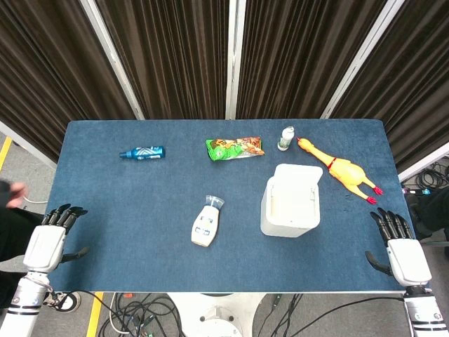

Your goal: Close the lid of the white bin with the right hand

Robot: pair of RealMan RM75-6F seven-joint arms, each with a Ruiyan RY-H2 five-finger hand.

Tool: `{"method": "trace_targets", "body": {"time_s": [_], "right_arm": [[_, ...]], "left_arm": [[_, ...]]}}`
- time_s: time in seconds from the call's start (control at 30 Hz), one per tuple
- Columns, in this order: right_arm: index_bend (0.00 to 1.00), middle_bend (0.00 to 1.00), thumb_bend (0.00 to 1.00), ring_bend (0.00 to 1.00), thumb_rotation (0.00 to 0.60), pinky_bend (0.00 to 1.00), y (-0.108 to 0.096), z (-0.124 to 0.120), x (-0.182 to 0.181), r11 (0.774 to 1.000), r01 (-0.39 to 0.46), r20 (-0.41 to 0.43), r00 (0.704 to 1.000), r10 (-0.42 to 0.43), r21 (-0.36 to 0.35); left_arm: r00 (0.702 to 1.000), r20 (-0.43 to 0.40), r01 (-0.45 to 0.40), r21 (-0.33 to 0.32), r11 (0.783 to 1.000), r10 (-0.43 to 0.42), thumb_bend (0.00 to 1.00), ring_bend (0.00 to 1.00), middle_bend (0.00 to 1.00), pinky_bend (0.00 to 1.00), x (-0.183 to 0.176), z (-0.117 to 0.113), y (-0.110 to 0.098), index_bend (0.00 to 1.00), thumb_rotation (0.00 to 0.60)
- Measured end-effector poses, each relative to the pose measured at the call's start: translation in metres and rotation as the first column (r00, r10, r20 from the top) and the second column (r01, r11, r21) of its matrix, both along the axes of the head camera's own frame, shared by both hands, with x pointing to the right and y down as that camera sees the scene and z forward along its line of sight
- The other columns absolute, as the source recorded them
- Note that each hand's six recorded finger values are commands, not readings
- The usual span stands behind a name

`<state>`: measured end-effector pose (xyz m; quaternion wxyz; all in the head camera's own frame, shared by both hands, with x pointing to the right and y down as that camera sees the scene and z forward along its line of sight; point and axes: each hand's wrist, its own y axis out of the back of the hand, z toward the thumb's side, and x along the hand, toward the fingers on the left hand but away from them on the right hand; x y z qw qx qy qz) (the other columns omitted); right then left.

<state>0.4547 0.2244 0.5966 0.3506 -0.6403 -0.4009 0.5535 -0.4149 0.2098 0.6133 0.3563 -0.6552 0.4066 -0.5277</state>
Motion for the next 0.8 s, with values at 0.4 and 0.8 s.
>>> {"method": "trace_targets", "body": {"time_s": [0.4, 0.8], "right_arm": [[0.00, 0.00, 0.23, 0.00, 0.600, 0.00, -0.003, -0.003, -0.003, 1.000, 0.005, 0.005, 1.000, -0.005, 0.010], [0.00, 0.00, 1.00, 0.00, 0.600, 0.00, -0.019, -0.009, -0.017, 0.999, 0.031, 0.099, 0.995, -0.032, 0.008]], "left_arm": [[1.000, -0.004, -0.001, -0.001, 1.000, 0.001, 0.00, 0.11, 0.21, 0.18, 0.001, 0.000, -0.001, 0.24, 0.600], [1.000, -0.007, 0.003, -0.016, 1.000, -0.004, 0.00, 0.11, 0.21, 0.18, -0.002, 0.005, 0.001, 0.24, 0.600]]}}
